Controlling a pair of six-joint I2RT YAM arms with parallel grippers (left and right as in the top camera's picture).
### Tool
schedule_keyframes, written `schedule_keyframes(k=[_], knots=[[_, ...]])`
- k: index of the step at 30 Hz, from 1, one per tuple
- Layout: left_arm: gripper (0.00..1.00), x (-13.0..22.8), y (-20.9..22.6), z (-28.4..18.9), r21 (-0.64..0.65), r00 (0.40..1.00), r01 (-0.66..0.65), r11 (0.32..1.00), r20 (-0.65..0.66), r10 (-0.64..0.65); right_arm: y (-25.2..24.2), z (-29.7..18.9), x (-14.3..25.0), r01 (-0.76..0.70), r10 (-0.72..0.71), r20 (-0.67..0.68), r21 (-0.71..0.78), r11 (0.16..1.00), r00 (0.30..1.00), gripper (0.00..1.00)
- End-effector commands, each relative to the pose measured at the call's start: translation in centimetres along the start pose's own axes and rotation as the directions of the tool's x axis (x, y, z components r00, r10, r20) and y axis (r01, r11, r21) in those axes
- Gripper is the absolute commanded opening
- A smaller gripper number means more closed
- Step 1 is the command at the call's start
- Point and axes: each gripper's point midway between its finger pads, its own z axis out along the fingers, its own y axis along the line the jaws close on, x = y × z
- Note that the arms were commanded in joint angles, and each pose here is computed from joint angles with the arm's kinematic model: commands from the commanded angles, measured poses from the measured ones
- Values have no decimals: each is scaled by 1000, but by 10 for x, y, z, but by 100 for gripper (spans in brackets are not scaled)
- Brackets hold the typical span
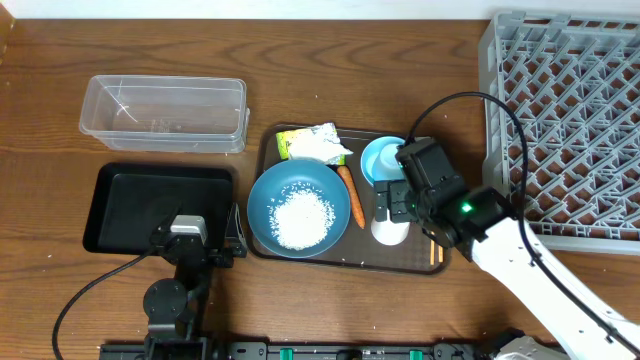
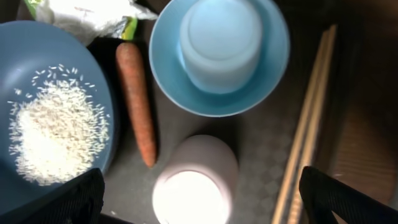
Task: Sort waste into correct bins and load items into the dishwasher rack
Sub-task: 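Move the right gripper over the white cup and grasp it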
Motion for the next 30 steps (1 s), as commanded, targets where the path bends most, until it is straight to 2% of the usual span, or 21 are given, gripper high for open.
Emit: schedule_keyframes(k=[1,6,10,16,28,30], knots=[[98,15,-2,1,14,999,0,1000,-42,0,25,2,0,-55,51,-41,-100,993,998,99],[98,15,-2,1,14,999,0,1000,-42,0,4,18,14,-36,39,-92,31,999,995,99],[98,15,-2,1,14,999,0,1000,-42,0,-2,27,25,-40,49,-145,66,997,988,99],[98,15,-2,1,14,999,0,1000,-42,0,0,36,41,-25,40,-218,70,997,975,99],[98,15,-2,1,14,999,0,1000,-42,0,-3,54,52,-17,42,-270,94,995,962,99],[98,15,-2,1,14,999,0,1000,-42,0,-2,54,50,-18,42,-264,90,996,964,92]])
